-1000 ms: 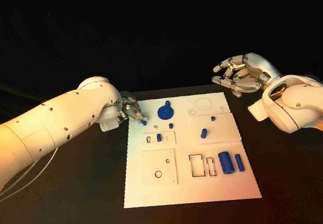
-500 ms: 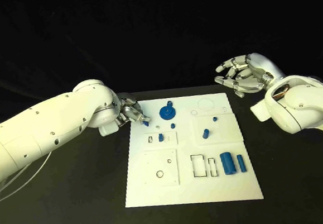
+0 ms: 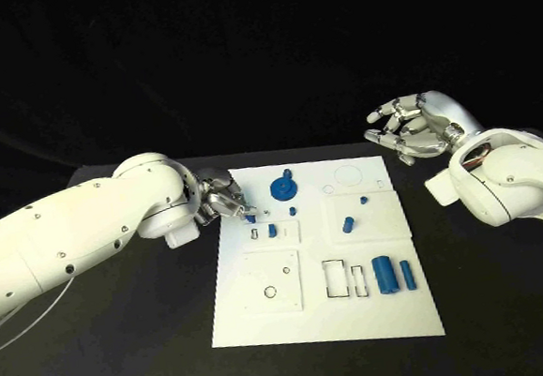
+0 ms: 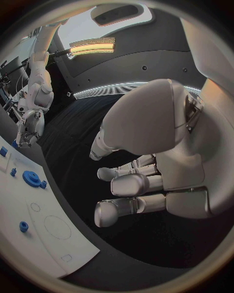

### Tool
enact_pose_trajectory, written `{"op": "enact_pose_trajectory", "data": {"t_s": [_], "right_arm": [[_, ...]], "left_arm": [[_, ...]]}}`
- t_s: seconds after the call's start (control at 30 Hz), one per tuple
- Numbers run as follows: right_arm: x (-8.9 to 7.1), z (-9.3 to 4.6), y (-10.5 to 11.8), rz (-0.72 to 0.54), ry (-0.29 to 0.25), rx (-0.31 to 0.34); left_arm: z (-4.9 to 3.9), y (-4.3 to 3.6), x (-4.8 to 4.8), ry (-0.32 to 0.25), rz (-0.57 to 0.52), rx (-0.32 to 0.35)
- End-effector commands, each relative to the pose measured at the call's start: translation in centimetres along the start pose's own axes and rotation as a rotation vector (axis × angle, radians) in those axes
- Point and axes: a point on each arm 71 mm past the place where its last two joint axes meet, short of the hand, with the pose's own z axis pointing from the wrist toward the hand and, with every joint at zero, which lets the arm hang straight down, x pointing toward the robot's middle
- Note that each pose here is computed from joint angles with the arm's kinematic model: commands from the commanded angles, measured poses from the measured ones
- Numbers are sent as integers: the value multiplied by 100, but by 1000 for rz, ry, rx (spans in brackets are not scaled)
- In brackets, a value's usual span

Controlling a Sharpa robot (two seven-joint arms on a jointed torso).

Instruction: Assemble the parts on the task board

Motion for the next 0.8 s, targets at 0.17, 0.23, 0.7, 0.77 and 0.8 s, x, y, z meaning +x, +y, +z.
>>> {"op": "enact_pose_trajectory", "data": {"t_s": [0.17, 0.23, 0.7, 0.77, 0.8], "right_arm": [[21, -5, -5, 2, 18, -7], [22, -7, -7, 2, 18, -7], [24, -12, -12, -5, 19, -11], [23, -13, -12, -5, 18, -10], [23, -13, -12, -5, 18, -10]], "left_arm": [[-39, -51, 67, -75, 81, 70], [-39, -49, 91, -79, 88, 75], [-19, -37, 201, -78, 126, 71], [-15, -29, 207, -74, 130, 64], [-14, -26, 209, -72, 131, 62]]}}
